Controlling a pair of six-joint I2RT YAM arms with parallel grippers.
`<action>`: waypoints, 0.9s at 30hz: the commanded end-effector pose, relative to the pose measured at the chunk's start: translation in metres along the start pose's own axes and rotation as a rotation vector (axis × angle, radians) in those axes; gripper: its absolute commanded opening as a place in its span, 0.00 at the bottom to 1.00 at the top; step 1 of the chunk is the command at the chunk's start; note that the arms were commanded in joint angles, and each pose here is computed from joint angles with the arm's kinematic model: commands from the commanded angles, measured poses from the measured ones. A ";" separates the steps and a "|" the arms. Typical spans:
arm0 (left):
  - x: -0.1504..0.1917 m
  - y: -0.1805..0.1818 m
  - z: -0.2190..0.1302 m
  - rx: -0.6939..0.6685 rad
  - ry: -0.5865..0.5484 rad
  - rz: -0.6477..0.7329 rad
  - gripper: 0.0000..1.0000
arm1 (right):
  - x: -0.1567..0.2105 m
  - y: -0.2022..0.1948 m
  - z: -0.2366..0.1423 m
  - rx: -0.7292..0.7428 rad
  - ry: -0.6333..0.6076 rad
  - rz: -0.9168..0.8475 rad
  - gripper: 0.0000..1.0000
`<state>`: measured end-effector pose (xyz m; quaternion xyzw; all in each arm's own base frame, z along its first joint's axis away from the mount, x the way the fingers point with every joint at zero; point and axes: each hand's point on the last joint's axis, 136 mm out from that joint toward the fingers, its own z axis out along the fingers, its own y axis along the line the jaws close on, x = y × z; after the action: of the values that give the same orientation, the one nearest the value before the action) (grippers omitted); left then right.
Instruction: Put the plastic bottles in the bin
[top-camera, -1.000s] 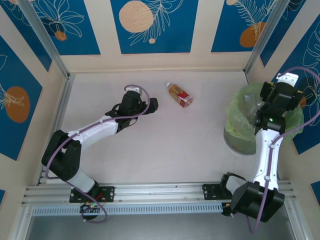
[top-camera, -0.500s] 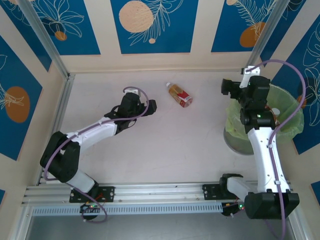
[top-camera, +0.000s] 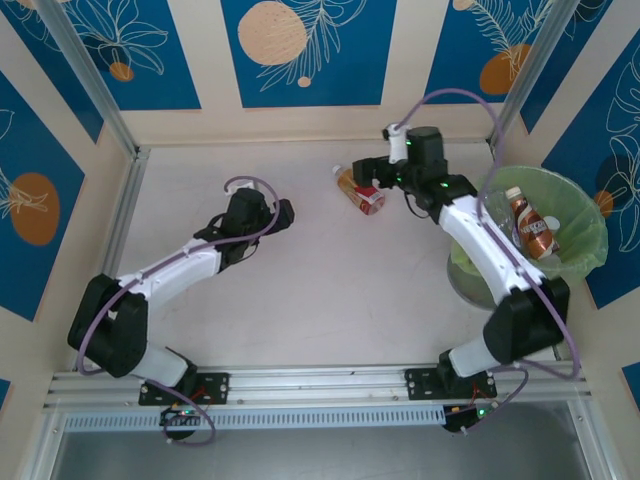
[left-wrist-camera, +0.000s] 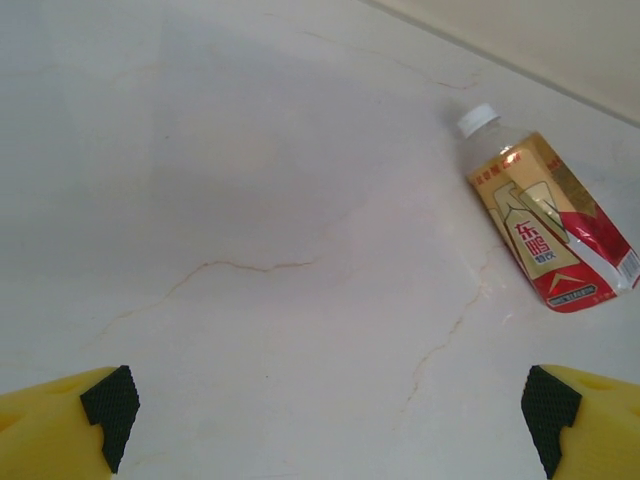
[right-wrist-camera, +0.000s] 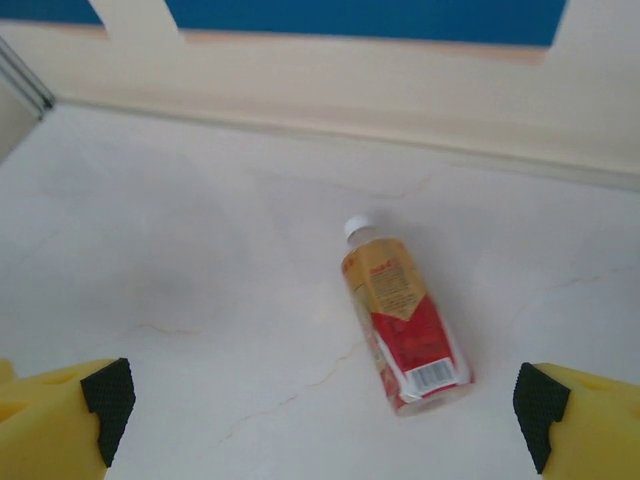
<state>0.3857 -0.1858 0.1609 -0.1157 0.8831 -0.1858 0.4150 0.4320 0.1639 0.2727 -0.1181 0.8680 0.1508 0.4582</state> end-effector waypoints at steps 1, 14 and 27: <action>-0.004 0.014 -0.009 -0.041 -0.014 -0.041 1.00 | 0.002 -0.006 0.027 0.030 0.056 -0.018 1.00; 0.001 0.037 -0.015 -0.113 -0.017 -0.066 1.00 | 0.074 -0.049 0.144 0.071 0.403 -0.095 1.00; 0.005 0.038 -0.005 -0.125 0.019 -0.066 1.00 | 0.139 -0.051 0.200 0.117 0.631 -0.099 0.92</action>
<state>0.3724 -0.1568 0.1463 -0.1564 0.8914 -0.1503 0.3979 0.5258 0.1796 0.0491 -0.1670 0.9651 0.0524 0.1947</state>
